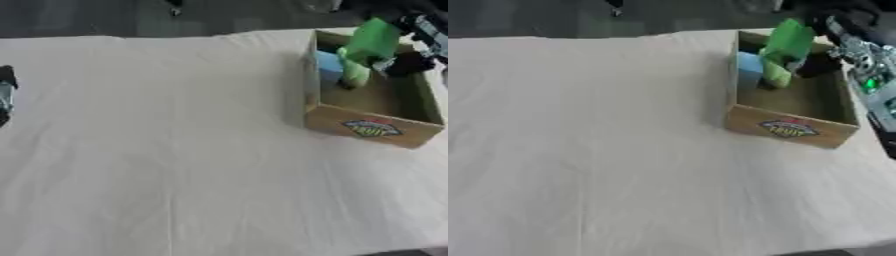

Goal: Pick up the objects with one hand, pass them to the other hand, and then place them into the box on the other side of the table.

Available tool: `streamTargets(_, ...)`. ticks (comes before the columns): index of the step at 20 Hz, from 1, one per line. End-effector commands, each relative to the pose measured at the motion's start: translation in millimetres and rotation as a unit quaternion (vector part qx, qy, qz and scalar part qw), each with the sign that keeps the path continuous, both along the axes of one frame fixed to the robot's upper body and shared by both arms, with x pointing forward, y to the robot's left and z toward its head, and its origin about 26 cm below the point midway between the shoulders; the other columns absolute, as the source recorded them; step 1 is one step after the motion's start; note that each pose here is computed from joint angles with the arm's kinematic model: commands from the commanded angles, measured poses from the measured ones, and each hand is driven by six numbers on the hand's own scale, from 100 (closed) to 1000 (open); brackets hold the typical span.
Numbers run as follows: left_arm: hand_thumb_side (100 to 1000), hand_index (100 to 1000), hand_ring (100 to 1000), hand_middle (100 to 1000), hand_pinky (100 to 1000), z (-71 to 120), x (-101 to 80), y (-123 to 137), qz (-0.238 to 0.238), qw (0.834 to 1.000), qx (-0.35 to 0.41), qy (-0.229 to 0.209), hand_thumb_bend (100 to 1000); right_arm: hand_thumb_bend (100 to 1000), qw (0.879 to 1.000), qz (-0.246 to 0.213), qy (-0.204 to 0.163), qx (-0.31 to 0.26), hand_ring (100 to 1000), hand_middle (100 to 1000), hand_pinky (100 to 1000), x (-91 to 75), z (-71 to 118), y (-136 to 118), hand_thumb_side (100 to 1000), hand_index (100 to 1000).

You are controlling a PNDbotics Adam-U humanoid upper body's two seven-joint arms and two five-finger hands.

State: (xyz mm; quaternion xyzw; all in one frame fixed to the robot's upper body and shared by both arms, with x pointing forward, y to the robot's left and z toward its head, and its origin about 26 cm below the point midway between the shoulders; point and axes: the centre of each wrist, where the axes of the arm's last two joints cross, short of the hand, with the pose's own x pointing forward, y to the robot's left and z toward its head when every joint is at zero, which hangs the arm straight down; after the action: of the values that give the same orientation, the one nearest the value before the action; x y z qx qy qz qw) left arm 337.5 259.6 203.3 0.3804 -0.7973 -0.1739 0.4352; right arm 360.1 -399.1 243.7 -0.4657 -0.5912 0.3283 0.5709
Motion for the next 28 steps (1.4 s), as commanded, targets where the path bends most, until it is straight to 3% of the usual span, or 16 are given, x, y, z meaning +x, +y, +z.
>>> streamTargets(1, 308, 804, 687, 642, 685, 12.5, -3.3, 9.9, 0.015, 1.000, 0.002, -0.023, 298, 403, 0.999, -0.013, -0.017, -0.032, 964, 809, 917, -6.6, 18.4, -11.8, 100, 914)
streamTargets(11, 309, 805, 687, 641, 683, 10.0, -1.9, 13.1, 0.025, 0.999, -0.010, -0.020, 293, 389, 0.999, -0.019, -0.027, -0.028, 993, 827, 937, -10.8, 22.2, -14.1, 100, 929)
streamTargets(12, 311, 804, 686, 640, 683, 9.8, -2.0, 13.1, 0.025, 0.999, -0.011, -0.021, 292, 244, 0.999, -0.019, -0.036, -0.015, 1000, 826, 948, -11.6, 24.6, -13.3, 112, 933)
streamTargets(13, 313, 804, 685, 640, 682, 9.7, -2.2, 13.4, 0.026, 0.999, -0.012, -0.021, 290, 100, 0.998, -0.018, -0.054, 0.007, 1000, 829, 966, -13.4, 29.0, -11.5, 336, 942)
streamTargets(14, 316, 803, 684, 639, 681, 9.7, -2.5, 13.9, 0.028, 0.999, -0.014, -0.023, 284, 100, 0.996, -0.012, -0.080, 0.040, 1000, 830, 983, -16.8, 34.4, -8.1, 354, 952)
streamTargets(15, 317, 803, 684, 639, 681, 9.9, -2.8, 14.5, 0.031, 0.999, -0.018, -0.025, 283, 100, 0.991, -0.002, -0.109, 0.078, 1000, 830, 986, -21.2, 39.6, -3.9, 362, 953)
streamTargets(16, 335, 802, 682, 637, 681, 10.1, -3.1, 15.0, 0.033, 0.999, -0.022, -0.028, 271, 100, 0.984, 0.010, -0.137, 0.111, 1000, 837, 1000, -25.7, 44.3, 0.5, 464, 964)
streamTargets(18, 358, 801, 681, 636, 681, 10.9, -3.7, 16.8, 0.038, 0.998, -0.037, -0.033, 254, 100, 0.967, 0.037, -0.185, 0.170, 1000, 845, 1000, -35.5, 51.7, 9.2, 549, 976)
streamTargets(23, 436, 799, 676, 631, 677, 12.1, -5.7, 20.7, 0.051, 0.994, -0.078, -0.060, 213, 100, 0.924, 0.094, -0.258, 0.266, 1000, 840, 1000, -56.8, 57.3, 28.8, 489, 974)
streamTargets(28, 571, 794, 673, 632, 675, 7.6, -5.2, 21.9, 0.056, 0.987, -0.127, -0.076, 111, 100, 0.881, 0.157, -0.298, 0.331, 1000, 819, 1000, -71.4, 52.4, 47.6, 399, 954)
